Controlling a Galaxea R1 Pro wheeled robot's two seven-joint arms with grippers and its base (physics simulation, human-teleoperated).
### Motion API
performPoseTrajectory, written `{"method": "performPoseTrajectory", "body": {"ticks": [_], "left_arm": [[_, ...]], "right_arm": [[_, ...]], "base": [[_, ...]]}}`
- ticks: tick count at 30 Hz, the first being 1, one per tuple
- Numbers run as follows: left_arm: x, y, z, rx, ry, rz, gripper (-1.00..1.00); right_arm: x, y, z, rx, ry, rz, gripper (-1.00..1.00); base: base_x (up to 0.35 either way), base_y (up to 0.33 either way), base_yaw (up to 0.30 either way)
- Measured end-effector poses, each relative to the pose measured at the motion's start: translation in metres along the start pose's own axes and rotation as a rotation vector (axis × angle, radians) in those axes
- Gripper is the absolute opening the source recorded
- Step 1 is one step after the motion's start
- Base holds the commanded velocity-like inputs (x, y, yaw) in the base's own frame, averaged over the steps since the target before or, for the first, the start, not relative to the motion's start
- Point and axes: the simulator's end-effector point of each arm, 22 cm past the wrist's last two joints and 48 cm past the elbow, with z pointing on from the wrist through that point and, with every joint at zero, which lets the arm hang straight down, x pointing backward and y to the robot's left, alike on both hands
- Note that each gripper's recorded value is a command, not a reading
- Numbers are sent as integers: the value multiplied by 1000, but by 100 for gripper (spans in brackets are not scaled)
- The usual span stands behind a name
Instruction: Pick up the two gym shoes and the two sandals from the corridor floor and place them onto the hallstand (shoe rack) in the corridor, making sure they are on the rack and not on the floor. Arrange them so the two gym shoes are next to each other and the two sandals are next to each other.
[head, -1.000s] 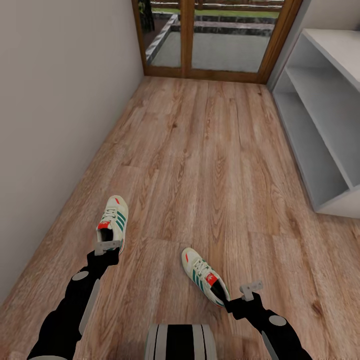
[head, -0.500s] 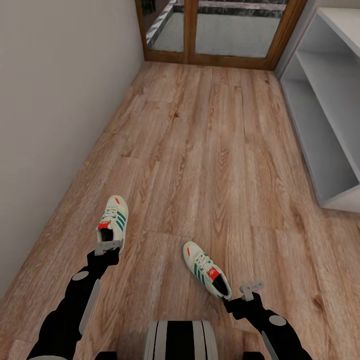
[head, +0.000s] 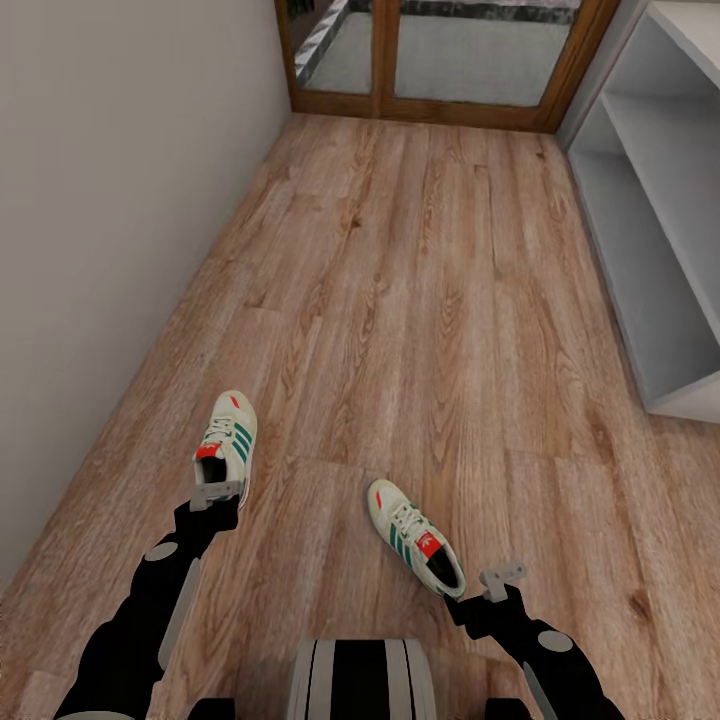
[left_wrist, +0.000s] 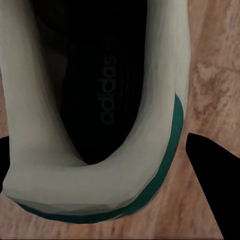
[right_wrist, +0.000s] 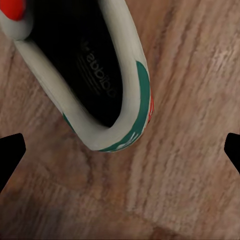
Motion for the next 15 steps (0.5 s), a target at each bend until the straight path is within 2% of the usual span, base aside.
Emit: {"method": "performPoseTrajectory", "body": {"ticks": [11,15], "left_arm": [[33,0,15,-3,59,6,-100],[35,0,15,-3,63,7,-100]], "right_arm": [[26,2,14,-8,58,10,100],[28,1,15,-7,62,10,100]], "base": [[0,0,135],[0,0,87]]}}
